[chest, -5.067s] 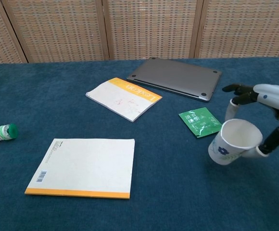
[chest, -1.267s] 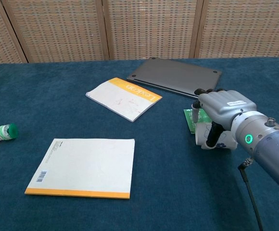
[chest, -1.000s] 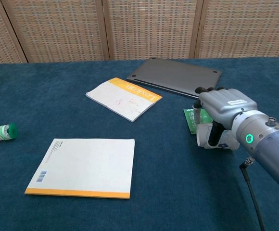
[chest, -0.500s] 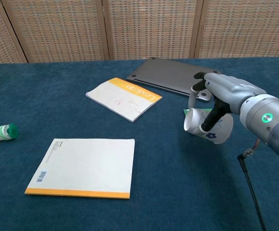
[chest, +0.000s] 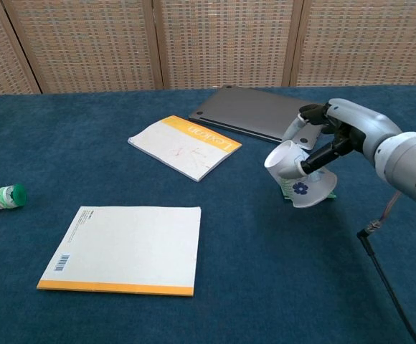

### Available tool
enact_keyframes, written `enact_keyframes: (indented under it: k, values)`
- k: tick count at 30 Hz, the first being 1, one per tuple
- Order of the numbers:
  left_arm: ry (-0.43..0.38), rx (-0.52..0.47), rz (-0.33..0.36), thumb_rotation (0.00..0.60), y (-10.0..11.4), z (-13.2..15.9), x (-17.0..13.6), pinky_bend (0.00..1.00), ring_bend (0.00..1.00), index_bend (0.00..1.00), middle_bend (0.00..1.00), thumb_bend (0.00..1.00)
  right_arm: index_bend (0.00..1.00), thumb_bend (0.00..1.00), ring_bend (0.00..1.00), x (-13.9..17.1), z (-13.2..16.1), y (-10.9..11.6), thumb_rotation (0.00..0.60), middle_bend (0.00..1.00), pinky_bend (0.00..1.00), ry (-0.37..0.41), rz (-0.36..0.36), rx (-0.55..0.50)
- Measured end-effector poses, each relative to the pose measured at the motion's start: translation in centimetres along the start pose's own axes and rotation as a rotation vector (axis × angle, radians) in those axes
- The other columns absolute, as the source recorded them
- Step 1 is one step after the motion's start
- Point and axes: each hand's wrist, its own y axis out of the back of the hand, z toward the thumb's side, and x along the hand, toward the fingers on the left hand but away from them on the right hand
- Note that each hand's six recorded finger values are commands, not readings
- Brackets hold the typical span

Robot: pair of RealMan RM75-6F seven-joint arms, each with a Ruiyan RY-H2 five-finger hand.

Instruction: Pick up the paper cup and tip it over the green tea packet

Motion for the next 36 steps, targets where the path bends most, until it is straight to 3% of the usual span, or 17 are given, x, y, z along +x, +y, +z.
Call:
enact_keyframes:
  k: [16,36]
  values:
    - [-0.007,0.011,-0.009,0.600,-0.4,0.3,-0.1,0.00,0.00,0.00,0.00,0.14,0.53,0.20,0.00,-1.6,-3.5,1.8,0.600,0.00,0.00,-0.034,-0.104,-0.139]
    - [-0.011,0.017,-0.010,0.600,-0.5,0.4,-0.1,0.00,0.00,0.00,0.00,0.14,0.55,0.20,0.00,-1.7,-7.2,2.6,0.600,0.00,0.00,-0.099,-0.106,-0.208]
